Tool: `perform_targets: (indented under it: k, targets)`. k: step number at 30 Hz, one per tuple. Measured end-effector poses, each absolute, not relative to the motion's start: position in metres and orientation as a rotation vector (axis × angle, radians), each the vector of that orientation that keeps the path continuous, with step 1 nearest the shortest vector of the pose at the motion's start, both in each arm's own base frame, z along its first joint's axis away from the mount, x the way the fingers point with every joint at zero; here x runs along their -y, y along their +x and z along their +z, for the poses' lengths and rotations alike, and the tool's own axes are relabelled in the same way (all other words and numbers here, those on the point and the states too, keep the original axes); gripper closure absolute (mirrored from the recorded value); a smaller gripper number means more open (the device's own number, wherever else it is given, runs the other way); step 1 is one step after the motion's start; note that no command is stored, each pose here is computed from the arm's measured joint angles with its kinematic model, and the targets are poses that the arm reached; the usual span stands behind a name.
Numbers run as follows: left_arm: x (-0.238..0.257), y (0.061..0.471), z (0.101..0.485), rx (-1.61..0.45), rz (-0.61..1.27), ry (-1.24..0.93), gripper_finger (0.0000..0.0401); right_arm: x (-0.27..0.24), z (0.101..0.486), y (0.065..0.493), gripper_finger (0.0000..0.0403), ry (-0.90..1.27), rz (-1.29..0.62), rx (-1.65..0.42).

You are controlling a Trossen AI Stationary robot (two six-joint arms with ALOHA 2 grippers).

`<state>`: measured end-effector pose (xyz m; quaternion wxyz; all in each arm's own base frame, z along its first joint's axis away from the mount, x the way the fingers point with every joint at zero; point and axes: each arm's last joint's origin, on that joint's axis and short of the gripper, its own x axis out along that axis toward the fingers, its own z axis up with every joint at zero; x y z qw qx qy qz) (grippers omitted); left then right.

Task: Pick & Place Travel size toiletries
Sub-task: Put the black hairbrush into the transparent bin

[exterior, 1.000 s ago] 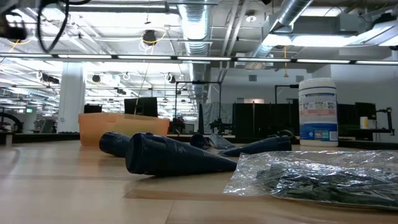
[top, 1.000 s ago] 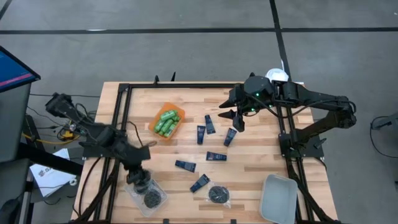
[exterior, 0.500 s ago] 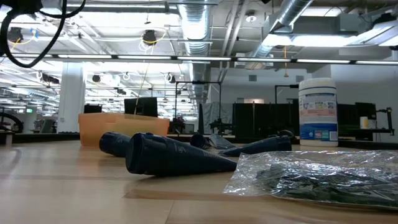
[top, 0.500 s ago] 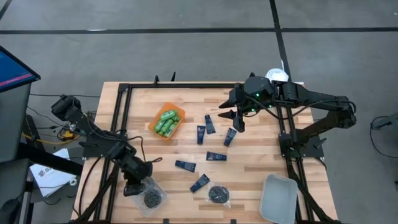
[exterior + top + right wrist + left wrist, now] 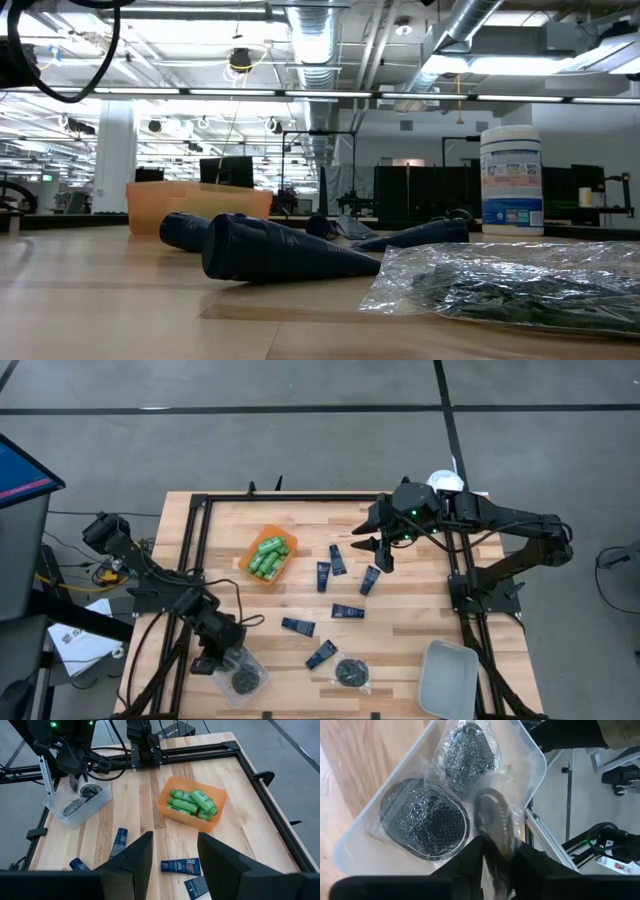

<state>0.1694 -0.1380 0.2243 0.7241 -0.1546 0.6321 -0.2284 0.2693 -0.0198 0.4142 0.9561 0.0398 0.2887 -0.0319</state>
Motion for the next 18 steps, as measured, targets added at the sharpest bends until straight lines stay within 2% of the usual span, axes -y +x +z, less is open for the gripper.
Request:
perform_targets:
  k: [5, 18]
  targets:
    - [0.138, 0.169, 0.225, -1.403, -0.520, -0.349, 0.0291, 0.020, 0.413, 0.269, 0.0254, 0.081, -0.065, -0.595]
    - [0.127, 0.161, 0.237, -1.398, -0.467, -0.442, 0.0180, 0.023, 0.411, 0.267, 0.0259, 0.086, -0.077, -0.622]
